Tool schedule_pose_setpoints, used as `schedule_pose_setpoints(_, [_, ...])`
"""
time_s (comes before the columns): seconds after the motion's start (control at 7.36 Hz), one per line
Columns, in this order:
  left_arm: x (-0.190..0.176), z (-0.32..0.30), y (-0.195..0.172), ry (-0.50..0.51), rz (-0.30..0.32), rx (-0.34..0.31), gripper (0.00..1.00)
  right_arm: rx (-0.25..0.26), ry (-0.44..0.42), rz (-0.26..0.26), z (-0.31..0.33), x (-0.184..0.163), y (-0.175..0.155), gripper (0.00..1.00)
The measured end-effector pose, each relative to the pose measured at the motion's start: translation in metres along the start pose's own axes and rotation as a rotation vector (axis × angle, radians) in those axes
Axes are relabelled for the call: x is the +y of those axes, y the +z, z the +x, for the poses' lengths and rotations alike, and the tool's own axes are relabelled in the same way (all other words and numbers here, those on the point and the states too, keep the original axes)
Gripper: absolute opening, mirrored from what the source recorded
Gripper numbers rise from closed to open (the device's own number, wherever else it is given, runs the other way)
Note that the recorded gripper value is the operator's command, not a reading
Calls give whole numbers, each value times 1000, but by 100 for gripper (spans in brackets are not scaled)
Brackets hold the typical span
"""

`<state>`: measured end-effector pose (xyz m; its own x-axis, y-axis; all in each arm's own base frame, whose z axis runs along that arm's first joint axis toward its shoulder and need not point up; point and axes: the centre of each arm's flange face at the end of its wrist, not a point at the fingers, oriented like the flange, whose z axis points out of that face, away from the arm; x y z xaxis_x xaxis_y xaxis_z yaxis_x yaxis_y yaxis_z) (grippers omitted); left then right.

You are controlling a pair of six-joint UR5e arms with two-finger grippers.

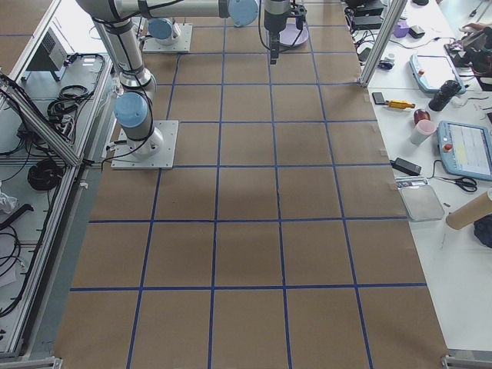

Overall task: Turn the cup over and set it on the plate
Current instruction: 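Move the left gripper down to the mint-green cup and grasp its base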

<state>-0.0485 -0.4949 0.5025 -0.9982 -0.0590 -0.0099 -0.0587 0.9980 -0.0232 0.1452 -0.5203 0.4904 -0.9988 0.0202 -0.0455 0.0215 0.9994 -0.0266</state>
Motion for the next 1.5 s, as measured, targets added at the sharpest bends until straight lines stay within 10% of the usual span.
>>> schedule_pose_setpoints(0.68, [-4, -177, 63, 53, -93, 91, 100, 0, 0, 0, 0, 0, 0, 100])
schedule_pose_setpoints(1.5, [21, -318, 184, 79, -130, 370, 100, 0, 0, 0, 0, 0, 0, 100])
